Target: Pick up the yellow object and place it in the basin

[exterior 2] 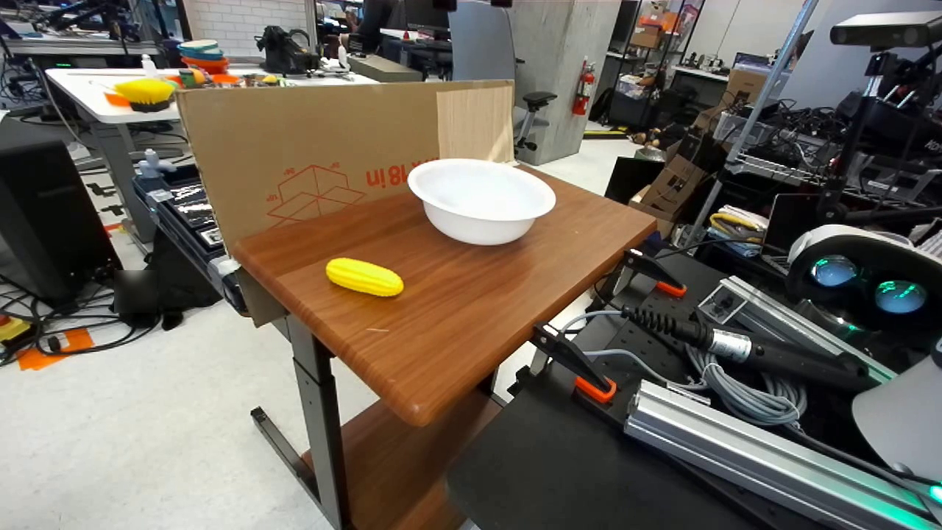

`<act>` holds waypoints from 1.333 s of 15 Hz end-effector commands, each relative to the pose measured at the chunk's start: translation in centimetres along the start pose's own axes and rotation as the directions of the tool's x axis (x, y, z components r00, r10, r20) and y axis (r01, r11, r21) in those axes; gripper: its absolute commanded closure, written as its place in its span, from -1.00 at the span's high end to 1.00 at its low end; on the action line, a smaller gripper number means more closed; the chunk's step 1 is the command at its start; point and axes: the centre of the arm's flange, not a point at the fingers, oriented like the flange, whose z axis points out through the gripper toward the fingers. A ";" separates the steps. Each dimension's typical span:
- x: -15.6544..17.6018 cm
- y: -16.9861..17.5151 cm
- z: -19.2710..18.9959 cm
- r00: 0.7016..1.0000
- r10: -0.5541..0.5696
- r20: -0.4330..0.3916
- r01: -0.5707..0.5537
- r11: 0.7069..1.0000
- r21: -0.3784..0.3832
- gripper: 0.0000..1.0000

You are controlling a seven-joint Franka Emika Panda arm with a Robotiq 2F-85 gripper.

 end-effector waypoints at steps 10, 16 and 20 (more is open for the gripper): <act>4.5 -8.5 7.3 0.991 -0.137 -0.002 0.137 0.990 0.028 1.00; 6.0 -9.7 11.9 0.994 -0.110 0.013 0.109 0.994 0.023 1.00; 8.7 -10.8 15.4 0.997 -0.072 0.030 0.072 0.997 0.016 1.00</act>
